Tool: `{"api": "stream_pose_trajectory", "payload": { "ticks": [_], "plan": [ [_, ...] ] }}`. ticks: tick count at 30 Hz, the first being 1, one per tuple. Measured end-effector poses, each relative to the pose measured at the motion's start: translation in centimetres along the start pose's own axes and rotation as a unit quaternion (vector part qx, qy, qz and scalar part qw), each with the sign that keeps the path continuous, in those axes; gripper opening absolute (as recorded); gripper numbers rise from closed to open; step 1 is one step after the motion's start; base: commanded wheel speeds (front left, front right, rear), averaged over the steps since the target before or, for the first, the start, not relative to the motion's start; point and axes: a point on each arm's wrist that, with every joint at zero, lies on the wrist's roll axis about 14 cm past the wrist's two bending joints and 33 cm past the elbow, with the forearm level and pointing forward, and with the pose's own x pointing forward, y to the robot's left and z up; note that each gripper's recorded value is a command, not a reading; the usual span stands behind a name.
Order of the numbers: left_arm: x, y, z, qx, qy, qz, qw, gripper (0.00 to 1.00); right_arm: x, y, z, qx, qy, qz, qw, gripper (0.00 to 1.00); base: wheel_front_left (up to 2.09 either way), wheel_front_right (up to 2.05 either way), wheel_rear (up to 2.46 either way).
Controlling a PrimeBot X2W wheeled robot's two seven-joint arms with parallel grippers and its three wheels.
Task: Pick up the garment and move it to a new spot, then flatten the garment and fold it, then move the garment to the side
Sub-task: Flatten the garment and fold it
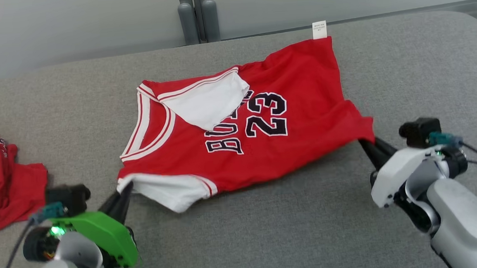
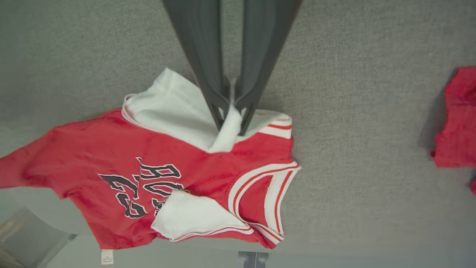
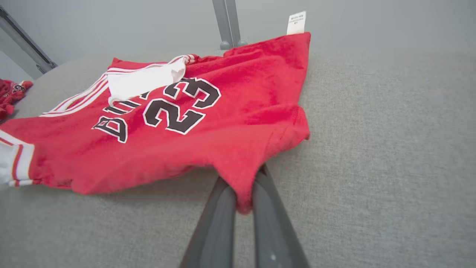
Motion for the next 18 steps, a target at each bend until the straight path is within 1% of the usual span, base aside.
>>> {"api": "stream_pose_trajectory", "payload": {
  "ticks": [4, 6, 8, 11, 13, 15, 18],
  "plan": [
    [1.7, 0.3, 6.0, 0.059, -0.051, -0.006, 0.997, 0.00, 1.7, -0.3, 4.5, -0.018, -0.043, 0.010, 0.999, 0.00, 0.00, 0.00, 0.00],
    [3.0, 0.2, 9.7, 0.084, -0.077, -0.012, 0.993, 0.00, 2.9, -0.6, 7.5, -0.034, -0.069, 0.014, 0.997, 0.00, 0.00, 0.00, 0.00],
    [4.5, 0.5, 12.5, 0.117, -0.091, -0.010, 0.989, 0.00, 4.2, -0.6, 10.4, -0.042, -0.096, 0.022, 0.994, 0.00, 0.00, 0.00, 0.00],
    [7.0, 1.2, 16.2, 0.148, -0.106, -0.003, 0.983, 0.00, 6.3, -0.6, 14.9, -0.047, -0.140, 0.033, 0.988, 0.00, 0.00, 0.00, 0.00],
    [8.9, 1.3, 18.3, 0.158, -0.113, -0.007, 0.981, 0.00, 7.6, -1.1, 17.4, -0.054, -0.165, 0.032, 0.984, 0.00, 0.00, 0.00, 0.00],
    [11.0, 1.5, 20.5, 0.179, -0.121, -0.004, 0.976, 0.00, 9.4, -1.3, 19.4, -0.062, -0.183, 0.034, 0.981, 0.00, 0.00, 0.00, 0.00],
    [13.3, 2.1, 24.3, 0.177, -0.148, 0.003, 0.973, 0.00, 11.8, -1.8, 22.0, -0.074, -0.206, 0.033, 0.975, 0.00, 0.00, 0.00, 0.00]
  ]
}}
